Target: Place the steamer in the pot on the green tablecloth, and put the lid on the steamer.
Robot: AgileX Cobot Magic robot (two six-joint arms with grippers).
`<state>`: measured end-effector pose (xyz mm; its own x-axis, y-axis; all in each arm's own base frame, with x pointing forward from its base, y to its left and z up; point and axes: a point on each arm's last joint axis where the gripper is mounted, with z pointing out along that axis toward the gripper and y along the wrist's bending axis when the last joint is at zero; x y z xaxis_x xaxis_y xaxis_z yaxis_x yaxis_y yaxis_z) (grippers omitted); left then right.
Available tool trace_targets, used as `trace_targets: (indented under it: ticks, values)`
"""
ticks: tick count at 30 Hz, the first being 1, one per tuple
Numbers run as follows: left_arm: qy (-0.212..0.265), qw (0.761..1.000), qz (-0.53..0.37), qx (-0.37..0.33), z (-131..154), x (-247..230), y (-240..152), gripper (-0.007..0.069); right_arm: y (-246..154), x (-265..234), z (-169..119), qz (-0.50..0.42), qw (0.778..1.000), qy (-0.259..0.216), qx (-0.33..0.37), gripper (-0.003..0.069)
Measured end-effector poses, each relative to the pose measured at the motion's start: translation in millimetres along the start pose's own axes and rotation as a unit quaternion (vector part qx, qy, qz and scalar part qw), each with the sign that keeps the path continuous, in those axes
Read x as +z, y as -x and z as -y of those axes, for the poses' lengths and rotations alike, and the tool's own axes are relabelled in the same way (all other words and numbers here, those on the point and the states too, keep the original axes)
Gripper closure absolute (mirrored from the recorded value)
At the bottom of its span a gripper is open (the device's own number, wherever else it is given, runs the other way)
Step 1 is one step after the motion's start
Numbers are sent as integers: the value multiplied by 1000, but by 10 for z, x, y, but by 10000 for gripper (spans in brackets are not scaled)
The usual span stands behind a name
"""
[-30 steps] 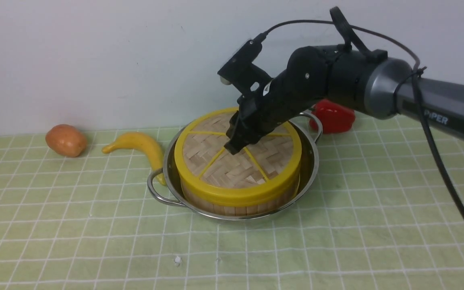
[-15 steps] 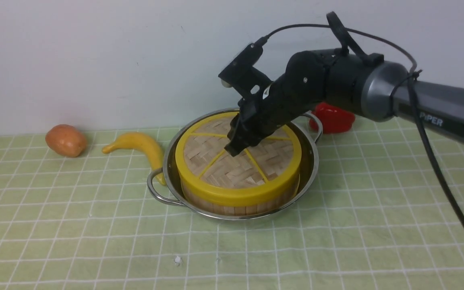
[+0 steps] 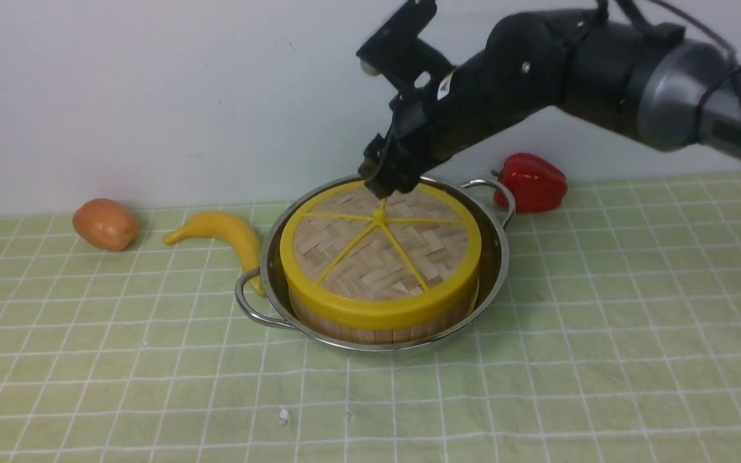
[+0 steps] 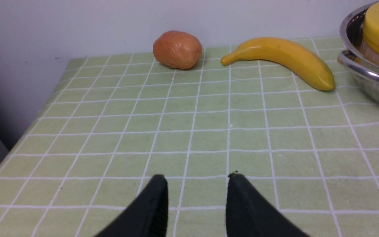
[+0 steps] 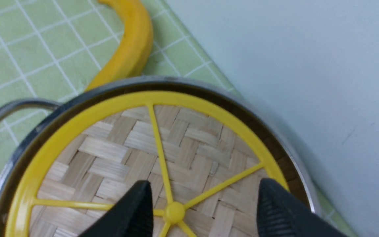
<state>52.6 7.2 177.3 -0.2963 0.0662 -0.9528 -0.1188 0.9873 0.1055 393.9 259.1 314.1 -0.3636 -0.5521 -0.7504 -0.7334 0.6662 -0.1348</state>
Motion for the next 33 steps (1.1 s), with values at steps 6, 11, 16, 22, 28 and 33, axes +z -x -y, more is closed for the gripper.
trace_targets:
  ticks: [6,11,16,22,28,33]
  values:
    - [0,1000,0,0,0,0,0,382,235,-651,-14,35,999,-10,26,600]
    - [0,1000,0,0,0,0,0,382,366,-1187,-91,66,994,13,88,673]
    - [0,1000,0,0,0,0,0,382,451,-1455,-163,101,984,45,139,673]
    - [0,1000,0,0,0,0,0,382,453,-1482,-195,99,982,63,149,667]
    - [0,1000,0,0,0,0,0,382,-17,-1496,-260,-45,991,43,121,659]
    - [0,1000,0,0,0,0,0,382,-752,-1824,-419,-84,986,-1,146,652]
